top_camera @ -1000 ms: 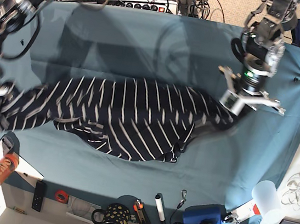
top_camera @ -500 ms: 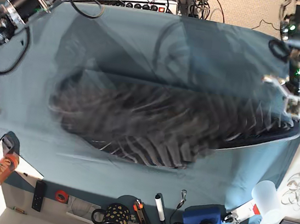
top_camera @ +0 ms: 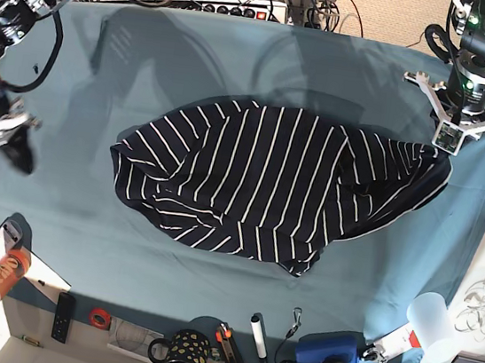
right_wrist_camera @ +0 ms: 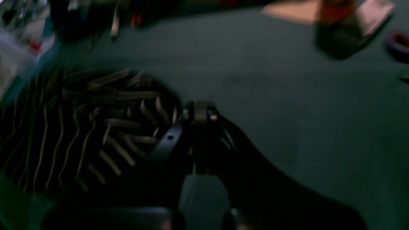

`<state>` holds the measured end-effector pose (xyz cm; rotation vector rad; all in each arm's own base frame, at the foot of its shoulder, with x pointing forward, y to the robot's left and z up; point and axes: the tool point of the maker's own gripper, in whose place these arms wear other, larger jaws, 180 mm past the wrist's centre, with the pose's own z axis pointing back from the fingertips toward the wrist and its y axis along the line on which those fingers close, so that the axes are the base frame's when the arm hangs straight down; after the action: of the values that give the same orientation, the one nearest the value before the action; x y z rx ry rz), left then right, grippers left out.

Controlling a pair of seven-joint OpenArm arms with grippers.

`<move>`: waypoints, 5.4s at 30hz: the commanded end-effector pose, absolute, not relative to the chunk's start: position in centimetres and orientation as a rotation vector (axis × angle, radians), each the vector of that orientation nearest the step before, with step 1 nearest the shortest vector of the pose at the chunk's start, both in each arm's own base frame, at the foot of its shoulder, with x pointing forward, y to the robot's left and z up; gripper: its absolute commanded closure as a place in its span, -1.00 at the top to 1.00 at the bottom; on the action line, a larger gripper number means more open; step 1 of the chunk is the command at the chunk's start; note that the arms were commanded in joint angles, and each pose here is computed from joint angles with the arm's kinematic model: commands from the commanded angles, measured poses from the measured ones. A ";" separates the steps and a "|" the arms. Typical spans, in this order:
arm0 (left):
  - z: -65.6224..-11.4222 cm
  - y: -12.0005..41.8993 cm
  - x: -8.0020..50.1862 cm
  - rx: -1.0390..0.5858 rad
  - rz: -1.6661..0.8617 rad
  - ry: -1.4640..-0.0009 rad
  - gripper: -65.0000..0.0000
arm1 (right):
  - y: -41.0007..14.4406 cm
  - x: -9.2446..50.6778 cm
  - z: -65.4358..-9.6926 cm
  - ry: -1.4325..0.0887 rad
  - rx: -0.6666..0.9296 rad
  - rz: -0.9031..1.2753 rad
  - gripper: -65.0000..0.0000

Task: Layout the t-shirt on the table in an organized manner, then fold the t-shirt properly

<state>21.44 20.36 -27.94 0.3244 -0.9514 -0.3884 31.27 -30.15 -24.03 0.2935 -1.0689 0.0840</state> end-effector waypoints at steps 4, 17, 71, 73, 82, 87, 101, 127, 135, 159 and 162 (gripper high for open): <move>-26.9 20.4 21.7 0.339 -0.394 -0.991 -1.00 | -26.1 31.7 -24.6 -1.012 0.375 0.221 -0.73; -26.6 20.2 22.0 0.335 -0.399 -1.014 -1.00 | -7.3 34.7 -28.0 -0.919 0.506 0.674 -0.43; -26.2 20.0 22.2 0.332 -0.403 -1.036 -1.00 | -20.2 28.7 -32.5 -0.782 0.440 0.183 -0.30; -26.2 20.0 22.2 0.332 -0.402 -1.037 -1.00 | -18.7 29.1 -30.3 -0.867 0.567 0.183 -0.30; -26.1 20.0 22.4 0.333 -0.402 -1.043 -1.00 | -22.8 32.0 -26.8 -1.032 0.439 0.137 -0.31; -26.0 20.0 22.5 0.334 -0.401 -1.048 -1.00 | -21.5 35.6 -27.9 -0.990 0.418 0.182 -0.31; -26.0 20.0 22.5 0.334 -0.401 -1.047 -1.00 | -15.7 41.0 -35.0 -0.690 0.534 0.199 -0.31; -26.0 20.0 22.5 0.334 -0.401 -1.048 -1.00 | -10.5 40.8 -28.9 -0.787 0.462 0.511 -1.00; -26.0 20.0 22.5 0.334 -0.401 -1.047 -1.00 | -10.2 40.8 -23.7 -0.945 0.356 0.604 -1.00; -26.0 20.0 22.5 0.334 -0.401 -1.048 -1.00 | -19.7 34.4 -27.0 -0.937 0.447 0.222 -1.00; -26.0 20.0 22.5 0.334 -0.401 -1.048 -1.00 | -20.0 32.7 -28.2 -0.918 0.472 0.212 -1.00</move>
<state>22.15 19.99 -27.11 0.3191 -1.0063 -0.3959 31.90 -19.93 -29.92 0.4710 -0.8542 0.1916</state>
